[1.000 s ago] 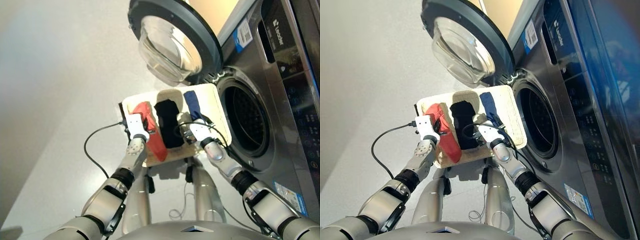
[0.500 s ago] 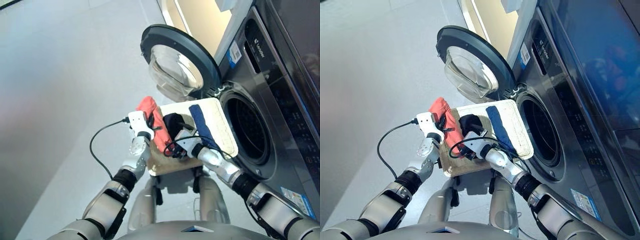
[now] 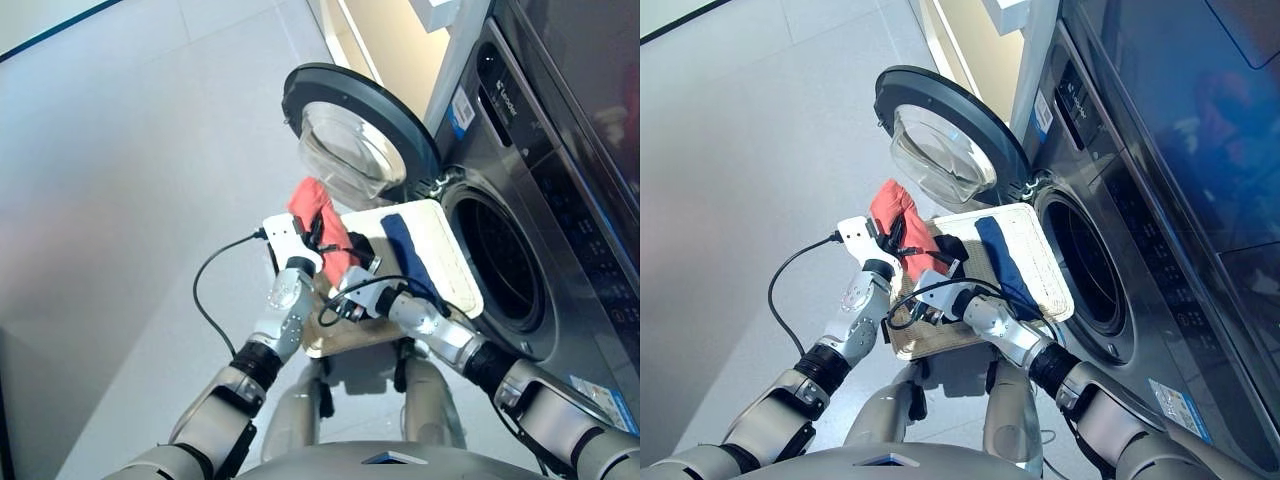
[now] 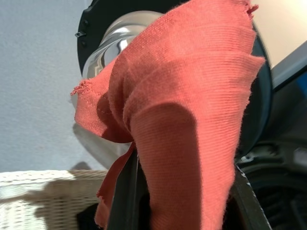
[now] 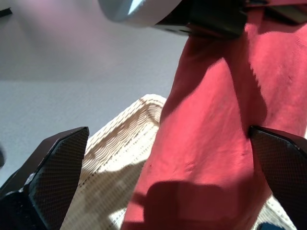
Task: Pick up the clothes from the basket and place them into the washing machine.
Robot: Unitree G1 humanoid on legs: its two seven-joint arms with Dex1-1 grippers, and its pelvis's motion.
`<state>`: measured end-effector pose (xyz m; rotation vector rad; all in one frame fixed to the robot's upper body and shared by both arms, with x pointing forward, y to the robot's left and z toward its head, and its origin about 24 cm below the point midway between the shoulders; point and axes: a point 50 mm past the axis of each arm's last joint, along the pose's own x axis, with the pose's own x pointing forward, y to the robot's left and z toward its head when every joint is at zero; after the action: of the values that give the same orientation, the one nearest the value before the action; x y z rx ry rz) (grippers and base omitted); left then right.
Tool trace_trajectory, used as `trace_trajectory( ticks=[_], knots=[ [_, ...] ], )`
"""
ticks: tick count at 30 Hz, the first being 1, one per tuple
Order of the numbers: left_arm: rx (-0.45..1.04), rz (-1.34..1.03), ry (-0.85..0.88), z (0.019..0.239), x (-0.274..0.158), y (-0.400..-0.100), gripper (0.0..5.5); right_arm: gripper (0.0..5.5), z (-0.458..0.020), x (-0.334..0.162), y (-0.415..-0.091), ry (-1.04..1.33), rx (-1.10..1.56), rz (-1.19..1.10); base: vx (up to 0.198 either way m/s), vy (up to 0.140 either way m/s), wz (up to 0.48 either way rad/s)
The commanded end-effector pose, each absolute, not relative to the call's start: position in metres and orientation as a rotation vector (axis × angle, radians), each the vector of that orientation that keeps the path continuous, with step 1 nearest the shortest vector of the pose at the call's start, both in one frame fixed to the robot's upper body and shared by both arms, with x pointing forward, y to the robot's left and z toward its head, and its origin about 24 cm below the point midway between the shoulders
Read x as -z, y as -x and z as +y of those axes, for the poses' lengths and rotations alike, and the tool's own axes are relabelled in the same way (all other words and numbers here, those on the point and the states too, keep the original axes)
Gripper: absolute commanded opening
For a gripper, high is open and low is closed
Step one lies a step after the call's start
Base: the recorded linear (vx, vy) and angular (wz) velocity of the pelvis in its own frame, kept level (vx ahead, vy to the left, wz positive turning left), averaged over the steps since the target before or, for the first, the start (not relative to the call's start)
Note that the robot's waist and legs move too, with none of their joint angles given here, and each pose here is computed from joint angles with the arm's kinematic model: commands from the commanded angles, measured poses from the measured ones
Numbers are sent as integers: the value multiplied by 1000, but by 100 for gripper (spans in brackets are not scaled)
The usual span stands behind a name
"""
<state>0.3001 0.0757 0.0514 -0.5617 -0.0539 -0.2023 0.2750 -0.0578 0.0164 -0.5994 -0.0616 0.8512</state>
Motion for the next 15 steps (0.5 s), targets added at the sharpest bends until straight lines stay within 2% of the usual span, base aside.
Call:
trace_trajectory(
  ticks=[1,3,4,5,6,15],
  knots=[
    [301,-209,621,69,-84,-300,0,550,-27,-52,-293,555,-824,-224,0,0,0],
    [313,-207,631,68,-84,-298,0,550,-28,-56,-296,560,-798,-240,0,0,0],
    [318,-210,632,69,-85,-297,0,405,-29,-56,-298,563,-784,-240,0,0,0],
    [326,-213,636,68,-86,-296,0,181,-31,-58,-300,564,-766,-247,0,0,0],
    [323,-212,638,70,-85,-295,0,0,-32,-61,-300,558,-755,-258,0,0,0],
    [322,-234,653,75,-91,-293,0,0,-50,-70,-302,542,-690,-283,0,0,0]
  ],
)
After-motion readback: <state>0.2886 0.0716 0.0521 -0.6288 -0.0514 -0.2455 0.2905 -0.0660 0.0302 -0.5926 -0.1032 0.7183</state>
